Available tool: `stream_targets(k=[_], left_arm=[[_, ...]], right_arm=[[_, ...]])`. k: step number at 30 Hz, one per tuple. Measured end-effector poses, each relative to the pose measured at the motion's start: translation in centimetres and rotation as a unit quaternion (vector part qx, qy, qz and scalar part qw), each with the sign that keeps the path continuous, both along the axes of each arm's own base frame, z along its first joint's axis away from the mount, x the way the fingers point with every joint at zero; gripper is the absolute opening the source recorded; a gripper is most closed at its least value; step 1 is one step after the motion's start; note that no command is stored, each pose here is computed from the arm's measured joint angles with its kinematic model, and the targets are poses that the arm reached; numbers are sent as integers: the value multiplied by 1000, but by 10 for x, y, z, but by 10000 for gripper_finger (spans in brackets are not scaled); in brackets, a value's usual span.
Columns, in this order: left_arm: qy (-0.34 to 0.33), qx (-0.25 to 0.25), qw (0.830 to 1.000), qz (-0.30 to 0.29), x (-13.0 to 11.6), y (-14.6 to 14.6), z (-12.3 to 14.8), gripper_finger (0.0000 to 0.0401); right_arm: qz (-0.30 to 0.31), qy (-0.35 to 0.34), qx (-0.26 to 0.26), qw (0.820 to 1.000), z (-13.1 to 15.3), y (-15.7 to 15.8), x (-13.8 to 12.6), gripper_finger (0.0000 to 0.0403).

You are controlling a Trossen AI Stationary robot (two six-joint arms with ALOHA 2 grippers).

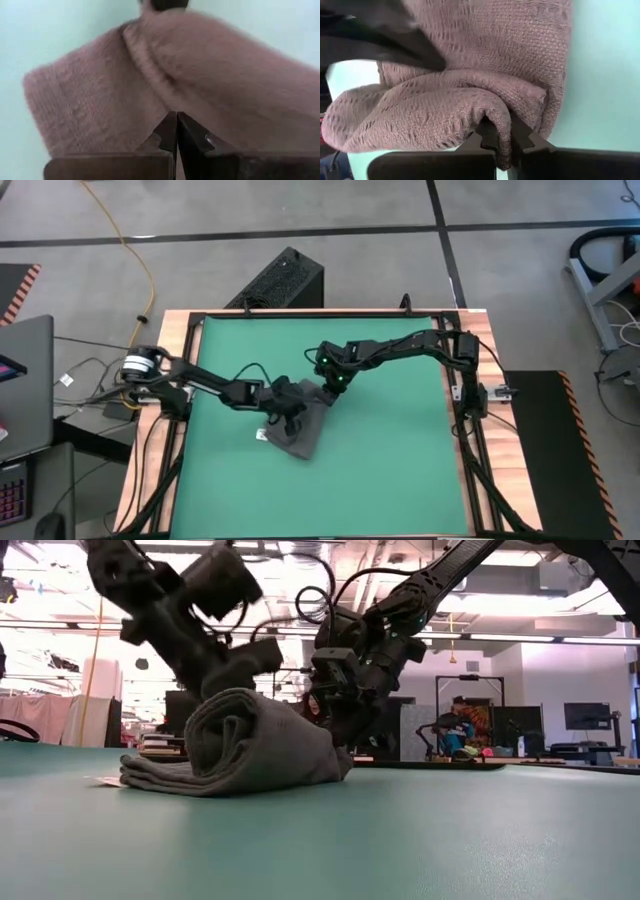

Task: Roll towel
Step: Roll the microfiber towel

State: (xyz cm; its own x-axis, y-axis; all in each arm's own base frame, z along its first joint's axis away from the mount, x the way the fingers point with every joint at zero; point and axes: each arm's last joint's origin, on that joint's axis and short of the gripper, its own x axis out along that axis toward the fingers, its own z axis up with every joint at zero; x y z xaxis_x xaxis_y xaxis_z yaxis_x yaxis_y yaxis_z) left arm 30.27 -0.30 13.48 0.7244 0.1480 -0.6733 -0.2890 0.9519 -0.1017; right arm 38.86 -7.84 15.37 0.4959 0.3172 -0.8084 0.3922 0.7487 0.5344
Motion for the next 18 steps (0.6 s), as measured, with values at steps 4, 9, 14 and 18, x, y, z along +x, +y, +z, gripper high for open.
stream_targets(k=[4,9,14,18], left_arm=[[-2,-19,1000,-7,8,6,-19,0],[-31,-51,997,-43,19,5,-35,0],[-53,-104,990,-82,29,3,-46,0],[-63,-108,986,-112,41,-1,-42,0]], right_arm=[[2,11,7,1000,0,1,-2,22],[7,34,12,999,8,7,-10,22],[11,57,18,998,11,13,-15,22],[12,65,23,998,11,14,-16,22]])
